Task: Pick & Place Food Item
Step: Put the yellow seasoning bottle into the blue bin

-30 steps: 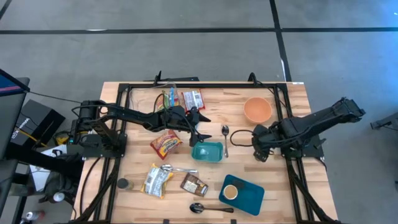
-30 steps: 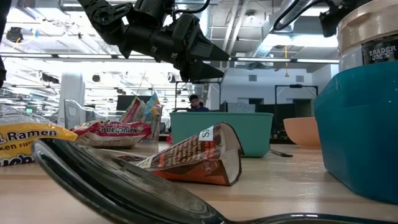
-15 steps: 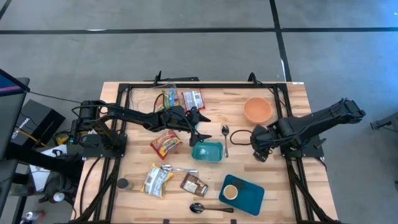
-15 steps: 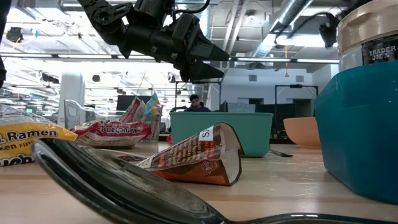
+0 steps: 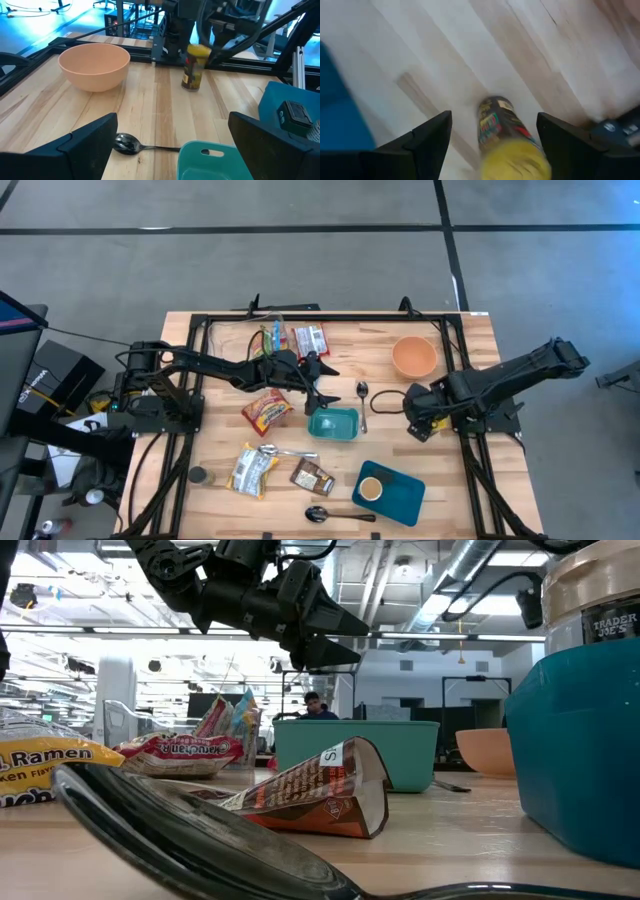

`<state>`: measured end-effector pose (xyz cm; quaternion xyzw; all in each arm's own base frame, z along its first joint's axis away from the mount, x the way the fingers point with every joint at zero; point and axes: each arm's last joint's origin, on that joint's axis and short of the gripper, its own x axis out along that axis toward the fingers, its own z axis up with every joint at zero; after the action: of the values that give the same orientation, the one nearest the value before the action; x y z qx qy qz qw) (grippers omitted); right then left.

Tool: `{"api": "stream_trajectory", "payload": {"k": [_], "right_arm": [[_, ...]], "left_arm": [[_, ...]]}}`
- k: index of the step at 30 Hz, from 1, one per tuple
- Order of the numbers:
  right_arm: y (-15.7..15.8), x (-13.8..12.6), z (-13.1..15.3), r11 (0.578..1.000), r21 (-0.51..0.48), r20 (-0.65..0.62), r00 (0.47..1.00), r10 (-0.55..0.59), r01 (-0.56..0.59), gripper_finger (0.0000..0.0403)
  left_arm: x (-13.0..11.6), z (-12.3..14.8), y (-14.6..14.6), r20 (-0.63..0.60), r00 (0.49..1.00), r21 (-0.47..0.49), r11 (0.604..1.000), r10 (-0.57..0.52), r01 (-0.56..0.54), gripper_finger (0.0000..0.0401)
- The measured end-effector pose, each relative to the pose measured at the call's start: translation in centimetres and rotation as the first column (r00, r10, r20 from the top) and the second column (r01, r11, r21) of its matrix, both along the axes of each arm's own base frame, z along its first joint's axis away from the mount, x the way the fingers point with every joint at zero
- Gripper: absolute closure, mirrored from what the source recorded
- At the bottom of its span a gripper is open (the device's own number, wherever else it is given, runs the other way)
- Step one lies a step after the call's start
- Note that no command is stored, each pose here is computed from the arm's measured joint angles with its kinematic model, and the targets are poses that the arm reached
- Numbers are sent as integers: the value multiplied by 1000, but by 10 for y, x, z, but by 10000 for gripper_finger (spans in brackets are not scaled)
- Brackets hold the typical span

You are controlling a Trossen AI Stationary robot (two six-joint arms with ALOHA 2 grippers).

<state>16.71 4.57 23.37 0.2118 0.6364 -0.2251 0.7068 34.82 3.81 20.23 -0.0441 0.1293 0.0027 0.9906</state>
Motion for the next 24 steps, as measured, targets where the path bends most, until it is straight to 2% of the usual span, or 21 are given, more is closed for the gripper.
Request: {"api": "stream_trajectory", "payload": {"k": [20, 24], "right_arm": [[10, -8, -1, 1000, 9, -47, 999, 22, -21, 117], [11, -13, -9, 1000, 0, -78, 997, -1, 1, 117]], "left_arm": [[0, 1, 0, 16, 1000, 2, 1000, 0, 0, 27], [0, 1, 0, 16, 1000, 2, 1000, 0, 0, 27]]}}
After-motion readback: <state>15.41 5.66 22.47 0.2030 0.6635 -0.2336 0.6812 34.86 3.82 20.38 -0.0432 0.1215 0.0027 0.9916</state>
